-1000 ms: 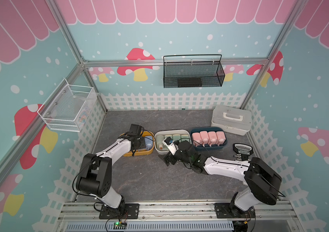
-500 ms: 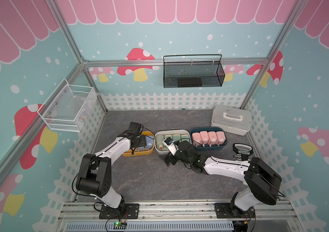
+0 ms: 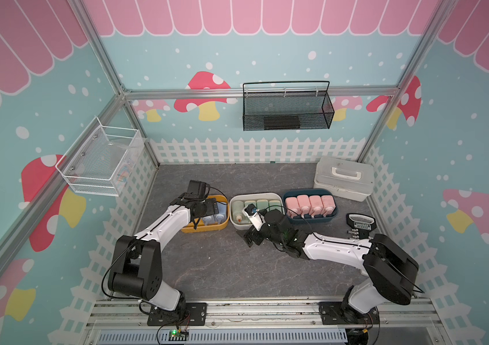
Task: Place the pencil sharpeners by color into the storage box
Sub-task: Place the pencil sharpener in the storage box.
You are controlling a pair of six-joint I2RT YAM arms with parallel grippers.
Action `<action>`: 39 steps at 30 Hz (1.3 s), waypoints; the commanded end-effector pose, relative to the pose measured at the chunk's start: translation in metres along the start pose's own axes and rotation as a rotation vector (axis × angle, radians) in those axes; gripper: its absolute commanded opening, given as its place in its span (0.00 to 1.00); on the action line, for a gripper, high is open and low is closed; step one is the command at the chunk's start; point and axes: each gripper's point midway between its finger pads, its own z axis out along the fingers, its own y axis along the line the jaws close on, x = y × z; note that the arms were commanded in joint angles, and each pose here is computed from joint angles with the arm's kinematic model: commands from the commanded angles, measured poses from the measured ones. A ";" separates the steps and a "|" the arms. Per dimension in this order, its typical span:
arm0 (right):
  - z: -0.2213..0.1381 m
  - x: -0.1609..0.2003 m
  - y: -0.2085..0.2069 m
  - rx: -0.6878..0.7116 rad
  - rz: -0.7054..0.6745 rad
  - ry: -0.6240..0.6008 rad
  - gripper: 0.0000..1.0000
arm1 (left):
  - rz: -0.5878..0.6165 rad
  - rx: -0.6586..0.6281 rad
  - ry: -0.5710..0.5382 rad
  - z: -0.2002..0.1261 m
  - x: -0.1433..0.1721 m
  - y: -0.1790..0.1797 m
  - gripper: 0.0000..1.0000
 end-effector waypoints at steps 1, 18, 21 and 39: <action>-0.003 -0.007 -0.010 0.069 0.027 -0.010 0.99 | -0.065 0.082 -0.008 -0.002 0.000 -0.005 0.99; -0.075 0.045 -0.078 0.349 0.086 0.342 0.99 | -0.099 0.241 0.052 0.014 0.011 -0.033 0.99; -0.085 0.054 -0.090 0.388 0.112 0.391 0.99 | -0.098 0.251 0.058 0.014 0.012 -0.035 0.99; -0.085 0.088 -0.099 0.322 0.206 0.653 0.93 | -0.085 0.121 -0.063 -0.012 0.001 -0.008 0.99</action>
